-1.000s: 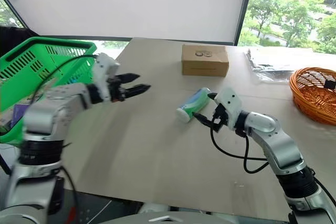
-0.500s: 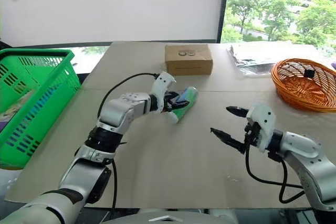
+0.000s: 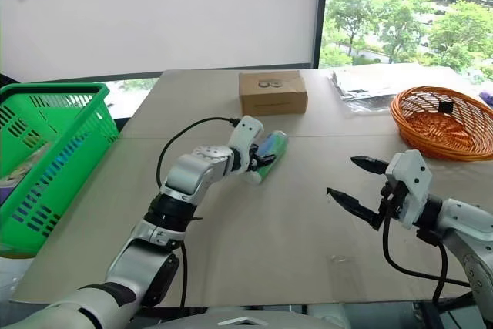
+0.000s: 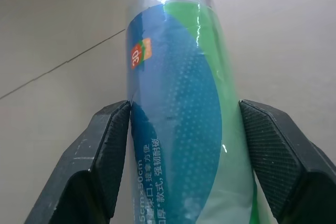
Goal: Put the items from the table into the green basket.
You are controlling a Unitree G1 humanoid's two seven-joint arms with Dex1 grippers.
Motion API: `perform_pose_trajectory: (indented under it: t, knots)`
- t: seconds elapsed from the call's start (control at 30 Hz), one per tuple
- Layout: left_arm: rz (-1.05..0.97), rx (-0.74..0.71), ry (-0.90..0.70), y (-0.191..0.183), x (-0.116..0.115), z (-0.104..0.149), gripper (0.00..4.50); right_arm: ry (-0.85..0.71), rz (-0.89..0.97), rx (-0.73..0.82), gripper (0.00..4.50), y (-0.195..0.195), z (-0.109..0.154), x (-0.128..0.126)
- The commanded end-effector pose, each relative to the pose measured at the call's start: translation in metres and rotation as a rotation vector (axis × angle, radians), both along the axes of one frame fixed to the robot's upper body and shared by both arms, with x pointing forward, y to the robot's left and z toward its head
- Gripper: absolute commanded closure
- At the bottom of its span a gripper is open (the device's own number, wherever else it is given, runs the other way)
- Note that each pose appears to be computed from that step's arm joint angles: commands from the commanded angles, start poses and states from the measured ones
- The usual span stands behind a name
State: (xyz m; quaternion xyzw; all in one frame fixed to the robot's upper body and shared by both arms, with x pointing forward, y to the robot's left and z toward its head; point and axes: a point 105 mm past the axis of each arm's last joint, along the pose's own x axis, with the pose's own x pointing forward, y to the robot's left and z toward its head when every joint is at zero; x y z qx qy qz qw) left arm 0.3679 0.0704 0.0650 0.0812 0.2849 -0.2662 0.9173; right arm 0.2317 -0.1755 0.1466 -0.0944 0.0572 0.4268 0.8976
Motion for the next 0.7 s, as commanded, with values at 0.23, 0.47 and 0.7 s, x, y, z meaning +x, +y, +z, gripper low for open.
perform_pose_trajectory:
  t: [0.23, 0.47, 0.7]
  knots:
    - [0.099, 0.03, 0.17, 0.013, -0.021, -0.043, 2.87, -0.057, 0.037, -0.02, 0.0, 0.006, 0.008, 0.001]
    - [0.093, 0.019, 0.133, 0.014, -0.018, -0.038, 2.91, -0.059, 0.034, -0.013, 0.0, 0.008, 0.007, 0.0]
    - [0.097, -0.132, -0.015, 0.011, 0.001, 0.012, 2.91, -0.07, 0.055, 0.006, 0.0, 0.016, 0.009, 0.002]
